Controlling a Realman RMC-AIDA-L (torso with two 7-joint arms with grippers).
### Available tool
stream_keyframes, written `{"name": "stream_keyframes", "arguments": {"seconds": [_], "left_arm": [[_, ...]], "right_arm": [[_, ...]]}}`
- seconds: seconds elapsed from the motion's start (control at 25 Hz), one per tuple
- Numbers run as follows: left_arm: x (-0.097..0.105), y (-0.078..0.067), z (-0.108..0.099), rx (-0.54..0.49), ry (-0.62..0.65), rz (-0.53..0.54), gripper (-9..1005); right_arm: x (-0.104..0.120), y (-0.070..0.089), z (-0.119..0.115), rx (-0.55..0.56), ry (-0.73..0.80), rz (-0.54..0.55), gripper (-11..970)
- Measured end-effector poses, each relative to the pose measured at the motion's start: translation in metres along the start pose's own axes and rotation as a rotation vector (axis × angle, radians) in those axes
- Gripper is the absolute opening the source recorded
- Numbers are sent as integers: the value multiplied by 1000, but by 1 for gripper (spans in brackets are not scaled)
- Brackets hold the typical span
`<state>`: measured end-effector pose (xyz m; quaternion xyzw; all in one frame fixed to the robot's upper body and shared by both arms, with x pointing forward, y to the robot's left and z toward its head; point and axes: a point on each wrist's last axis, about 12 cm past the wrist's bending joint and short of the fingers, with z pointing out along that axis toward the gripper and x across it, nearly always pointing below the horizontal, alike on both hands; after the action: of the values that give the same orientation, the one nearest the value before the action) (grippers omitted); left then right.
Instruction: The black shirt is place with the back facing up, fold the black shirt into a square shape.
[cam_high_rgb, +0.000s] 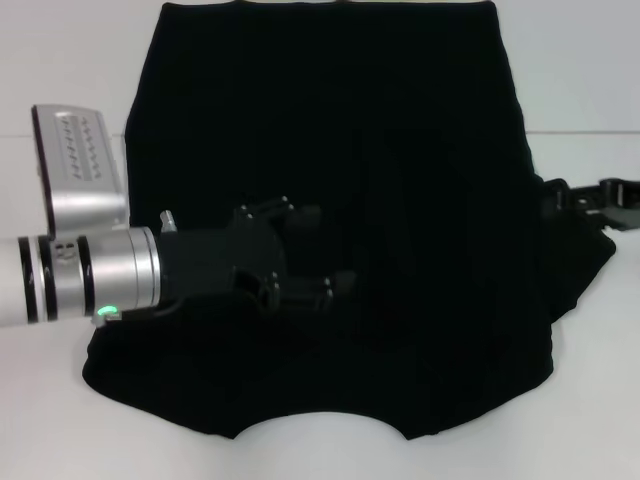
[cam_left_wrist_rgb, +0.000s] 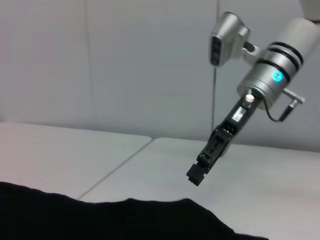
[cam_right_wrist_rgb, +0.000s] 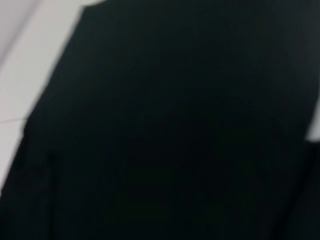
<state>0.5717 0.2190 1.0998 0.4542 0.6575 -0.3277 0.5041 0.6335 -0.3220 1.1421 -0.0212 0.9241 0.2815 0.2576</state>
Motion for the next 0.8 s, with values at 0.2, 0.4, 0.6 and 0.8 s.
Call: {"name": "stream_keyframes", "arguments": {"seconds": [0.2,0.4,0.6,0.8], "left_arm": [[5,-4,3,24,13,24,891],[9,-8,4,34,17,29,929],[9,-8,3,35,17,27,927],[10,-9,4,38,16,19,913]], "right_arm": [[3,-8,-9,54,49,64,877],[7,-13,-11,68,60,112,875],[14,-16,-8,88,97,127,873],[19,-18,-6,87,114,139,871]]}}
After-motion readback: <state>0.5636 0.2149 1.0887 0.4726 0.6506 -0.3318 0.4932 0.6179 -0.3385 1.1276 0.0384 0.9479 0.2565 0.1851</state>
